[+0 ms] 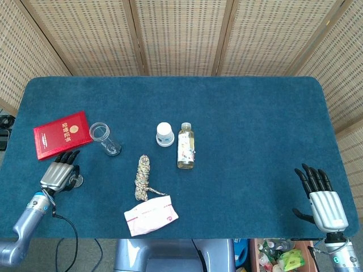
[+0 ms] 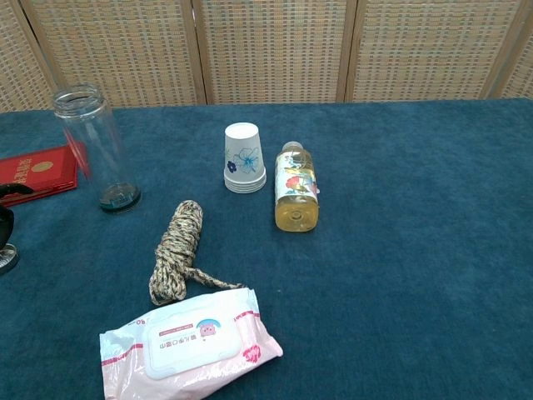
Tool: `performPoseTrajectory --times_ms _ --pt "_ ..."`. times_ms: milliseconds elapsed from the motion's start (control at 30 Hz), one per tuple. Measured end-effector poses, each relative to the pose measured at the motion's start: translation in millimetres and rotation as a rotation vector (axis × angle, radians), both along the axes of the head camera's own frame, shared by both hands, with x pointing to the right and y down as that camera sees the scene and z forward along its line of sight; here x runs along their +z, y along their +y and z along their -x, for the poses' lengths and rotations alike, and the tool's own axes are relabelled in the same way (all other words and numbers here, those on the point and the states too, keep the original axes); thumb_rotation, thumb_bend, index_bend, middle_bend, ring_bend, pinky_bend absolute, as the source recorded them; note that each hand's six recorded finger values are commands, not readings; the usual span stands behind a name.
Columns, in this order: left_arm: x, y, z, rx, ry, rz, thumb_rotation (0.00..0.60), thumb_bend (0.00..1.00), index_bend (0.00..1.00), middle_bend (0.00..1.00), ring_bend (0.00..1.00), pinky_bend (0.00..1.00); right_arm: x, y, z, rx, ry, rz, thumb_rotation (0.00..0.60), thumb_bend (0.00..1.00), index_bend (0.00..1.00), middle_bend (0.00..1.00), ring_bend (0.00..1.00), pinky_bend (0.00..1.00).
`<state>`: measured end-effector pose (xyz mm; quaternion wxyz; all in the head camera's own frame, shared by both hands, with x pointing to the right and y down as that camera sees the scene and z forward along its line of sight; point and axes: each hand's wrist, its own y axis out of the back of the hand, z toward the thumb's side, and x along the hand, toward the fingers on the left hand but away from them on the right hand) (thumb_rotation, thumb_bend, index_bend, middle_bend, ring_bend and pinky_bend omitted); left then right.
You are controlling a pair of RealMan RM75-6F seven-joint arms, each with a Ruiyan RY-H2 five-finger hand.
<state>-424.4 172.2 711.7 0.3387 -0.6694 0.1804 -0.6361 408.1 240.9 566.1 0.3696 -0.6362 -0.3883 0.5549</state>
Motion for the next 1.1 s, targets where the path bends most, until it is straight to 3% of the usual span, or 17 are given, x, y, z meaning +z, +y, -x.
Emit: performPoseTrajectory --times_ms 500,1100 --pt "-2.4 -1.4 0.7 -0.005 0.004 -0.009 0.600 0.47 0.58 0.00 0.00 0.00 -0.2 0.4 -1.1 0.002 0.000 -0.001 0.600 0.00 0.07 0.00 0.00 0.00" --pt "-33.1 -20.1 -1.4 -0.006 0.035 -0.082 0.600 0.47 0.58 0.00 0.00 0.00 -1.5 0.0 -1.5 0.006 -0.005 -0.004 0.600 0.00 0.07 0.00 0.00 0.00"
